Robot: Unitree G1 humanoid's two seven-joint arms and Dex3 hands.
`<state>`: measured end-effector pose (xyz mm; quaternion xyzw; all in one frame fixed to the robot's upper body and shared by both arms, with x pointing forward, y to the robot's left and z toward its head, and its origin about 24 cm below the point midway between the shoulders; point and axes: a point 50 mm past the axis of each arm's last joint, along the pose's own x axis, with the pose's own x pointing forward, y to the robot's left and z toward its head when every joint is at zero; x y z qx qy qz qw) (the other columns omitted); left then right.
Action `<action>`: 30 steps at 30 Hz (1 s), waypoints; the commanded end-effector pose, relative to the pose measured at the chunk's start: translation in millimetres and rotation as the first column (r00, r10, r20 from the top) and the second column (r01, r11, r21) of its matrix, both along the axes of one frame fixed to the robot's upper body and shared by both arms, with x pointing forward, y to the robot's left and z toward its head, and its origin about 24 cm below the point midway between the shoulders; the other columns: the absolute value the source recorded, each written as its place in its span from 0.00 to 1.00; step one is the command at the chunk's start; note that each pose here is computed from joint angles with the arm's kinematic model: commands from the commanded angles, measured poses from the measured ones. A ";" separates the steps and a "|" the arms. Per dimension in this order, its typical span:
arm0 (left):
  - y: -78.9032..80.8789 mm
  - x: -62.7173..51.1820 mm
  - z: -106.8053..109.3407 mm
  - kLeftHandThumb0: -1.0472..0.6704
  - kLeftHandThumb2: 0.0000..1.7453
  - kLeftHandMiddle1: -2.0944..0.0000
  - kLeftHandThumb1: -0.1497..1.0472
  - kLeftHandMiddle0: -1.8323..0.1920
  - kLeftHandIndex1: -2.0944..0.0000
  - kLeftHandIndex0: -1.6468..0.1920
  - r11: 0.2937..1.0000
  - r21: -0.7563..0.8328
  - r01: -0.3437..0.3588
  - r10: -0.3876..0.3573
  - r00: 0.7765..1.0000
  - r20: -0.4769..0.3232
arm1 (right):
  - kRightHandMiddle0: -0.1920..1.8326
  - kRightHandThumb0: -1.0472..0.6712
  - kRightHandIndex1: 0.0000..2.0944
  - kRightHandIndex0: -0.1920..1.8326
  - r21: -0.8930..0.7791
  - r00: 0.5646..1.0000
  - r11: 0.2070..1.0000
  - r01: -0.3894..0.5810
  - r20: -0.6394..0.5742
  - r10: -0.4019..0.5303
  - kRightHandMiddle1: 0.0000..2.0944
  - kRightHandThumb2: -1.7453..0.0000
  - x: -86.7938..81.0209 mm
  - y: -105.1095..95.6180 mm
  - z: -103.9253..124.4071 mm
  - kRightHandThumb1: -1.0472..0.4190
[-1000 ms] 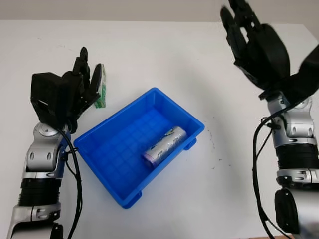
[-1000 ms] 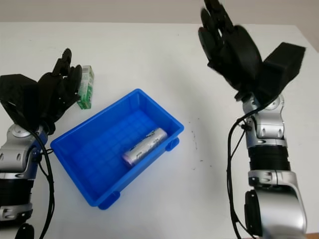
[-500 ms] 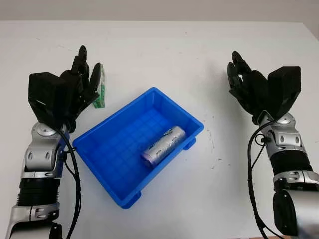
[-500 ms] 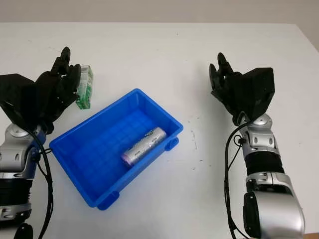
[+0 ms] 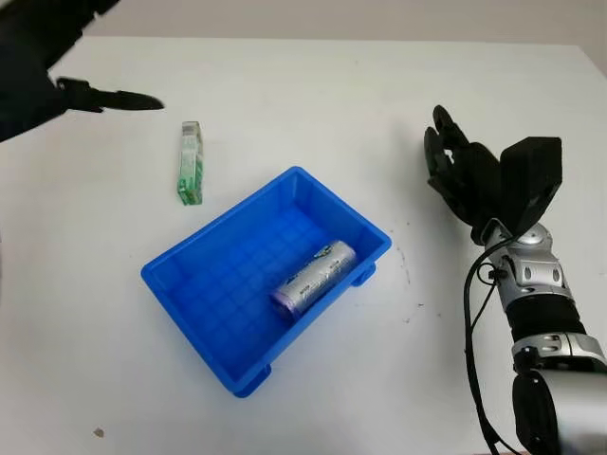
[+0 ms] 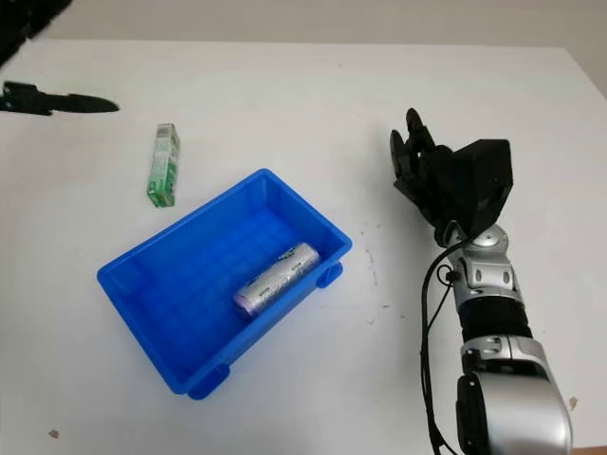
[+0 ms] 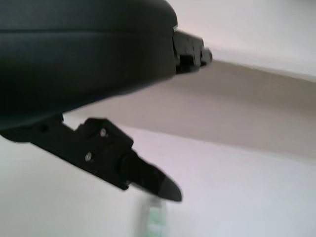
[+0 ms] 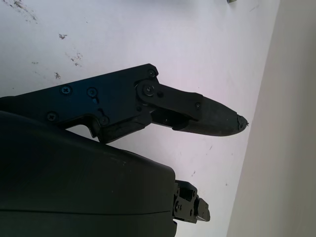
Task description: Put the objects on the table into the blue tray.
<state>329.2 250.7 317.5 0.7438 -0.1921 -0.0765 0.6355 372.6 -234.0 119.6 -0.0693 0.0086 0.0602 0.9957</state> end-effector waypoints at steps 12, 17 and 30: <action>-9.6 20.2 -3.1 0.43 0.06 0.98 0.97 0.85 0.98 0.84 0.573 0.814 0.094 -0.296 0.950 0.098 | 0.00 0.20 0.00 0.00 0.018 0.999 1.000 -0.010 -0.031 0.011 0.00 0.64 0.2 5.6 -7.4 0.00; -10.5 32.0 -8.1 0.42 0.05 0.99 1.00 0.89 0.99 0.88 0.399 0.908 0.127 -0.396 0.917 0.046 | 0.00 0.21 0.00 0.00 0.011 0.999 1.000 -0.005 -0.036 0.005 0.00 0.62 -0.8 4.2 -9.5 0.00; -9.8 47.1 -50.1 0.61 0.10 0.97 1.00 0.86 0.97 0.86 0.372 0.886 0.276 -0.428 0.898 -0.100 | 0.00 0.21 0.00 0.00 0.054 1.000 0.999 -0.007 -0.026 0.008 0.00 0.63 -4.2 1.2 -15.5 0.00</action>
